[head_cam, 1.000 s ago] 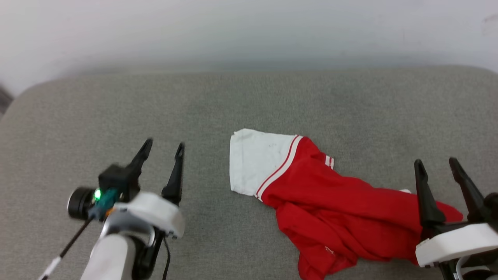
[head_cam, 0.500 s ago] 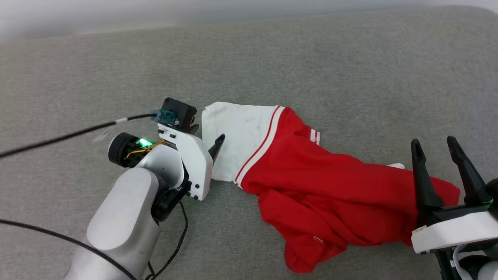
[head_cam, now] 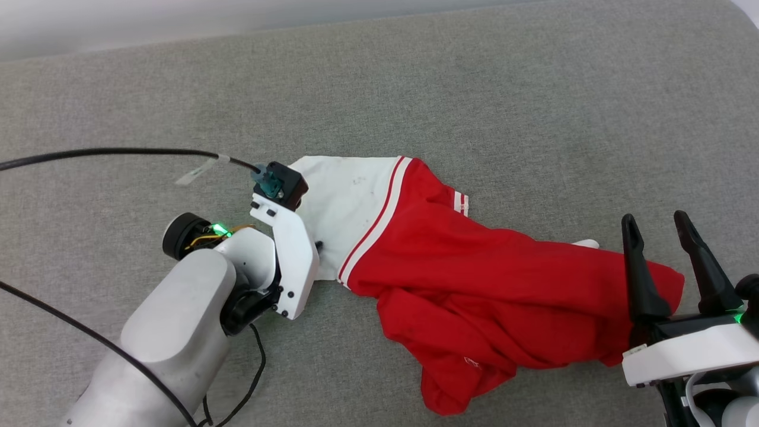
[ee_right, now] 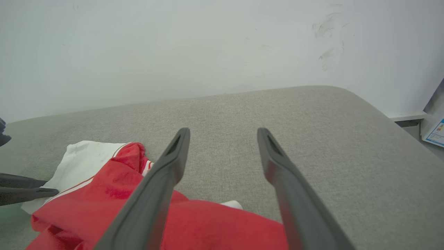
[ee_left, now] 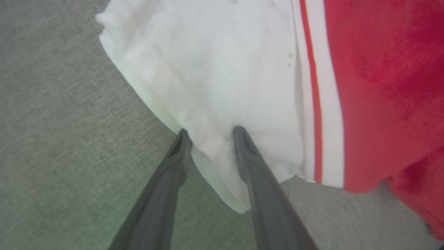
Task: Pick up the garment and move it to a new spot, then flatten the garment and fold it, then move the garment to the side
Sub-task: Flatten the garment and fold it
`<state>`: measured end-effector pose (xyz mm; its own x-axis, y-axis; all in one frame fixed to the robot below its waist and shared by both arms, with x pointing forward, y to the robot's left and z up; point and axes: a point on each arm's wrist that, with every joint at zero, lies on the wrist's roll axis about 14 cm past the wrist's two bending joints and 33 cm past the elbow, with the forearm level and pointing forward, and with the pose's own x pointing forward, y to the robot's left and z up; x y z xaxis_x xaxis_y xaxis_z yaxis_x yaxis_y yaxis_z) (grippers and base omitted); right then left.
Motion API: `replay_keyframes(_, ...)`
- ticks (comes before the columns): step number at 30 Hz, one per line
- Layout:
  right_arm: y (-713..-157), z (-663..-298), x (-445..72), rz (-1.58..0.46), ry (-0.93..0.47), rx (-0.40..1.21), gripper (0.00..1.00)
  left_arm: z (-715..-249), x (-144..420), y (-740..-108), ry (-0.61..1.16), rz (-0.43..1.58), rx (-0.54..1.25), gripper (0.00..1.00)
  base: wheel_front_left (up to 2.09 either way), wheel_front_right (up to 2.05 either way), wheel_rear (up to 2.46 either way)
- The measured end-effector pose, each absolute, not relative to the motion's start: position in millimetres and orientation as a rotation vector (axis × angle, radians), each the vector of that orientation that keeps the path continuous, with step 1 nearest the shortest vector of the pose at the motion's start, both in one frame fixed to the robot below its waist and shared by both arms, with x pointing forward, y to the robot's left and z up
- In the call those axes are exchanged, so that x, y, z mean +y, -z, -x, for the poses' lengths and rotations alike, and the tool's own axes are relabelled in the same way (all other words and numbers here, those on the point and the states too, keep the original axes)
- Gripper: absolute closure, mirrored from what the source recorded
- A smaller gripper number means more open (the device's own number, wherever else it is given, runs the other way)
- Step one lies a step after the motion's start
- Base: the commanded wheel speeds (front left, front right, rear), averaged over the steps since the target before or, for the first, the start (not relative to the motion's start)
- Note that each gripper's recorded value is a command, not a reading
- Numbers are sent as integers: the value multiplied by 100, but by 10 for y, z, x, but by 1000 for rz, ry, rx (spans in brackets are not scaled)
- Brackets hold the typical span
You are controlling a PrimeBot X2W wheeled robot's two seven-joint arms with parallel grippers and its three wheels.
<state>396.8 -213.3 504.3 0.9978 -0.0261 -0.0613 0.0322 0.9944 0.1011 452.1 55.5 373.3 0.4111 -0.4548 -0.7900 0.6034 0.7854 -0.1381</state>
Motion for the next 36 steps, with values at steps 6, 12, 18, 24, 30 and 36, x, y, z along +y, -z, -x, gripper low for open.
replay_keyframes(6,-5086,-3958,-2141,-114,31,45,0,-4652,651,-3878,631,-177,797,100,0,0,0)
replay_keyframes(12,-5129,-3934,-2147,-124,31,32,0,-4724,1077,-4241,501,-181,607,100,0,0,0)
replay_keyframes(18,-5173,-3916,-2094,-133,13,26,0,-4370,1636,-4386,333,-158,560,100,0,0,0)
replay_keyframes(24,-5239,-3924,-1980,-141,-24,18,0,-3768,2099,-4233,137,-46,635,100,0,0,0)
replay_keyframes(30,-5292,-3898,-1929,-143,-42,16,0,-3283,2189,-4053,48,59,696,100,0,0,0)
replay_keyframes(36,-5347,-3840,-1959,-148,-36,15,0,-3360,2008,-4287,53,117,540,0,0,0,0)
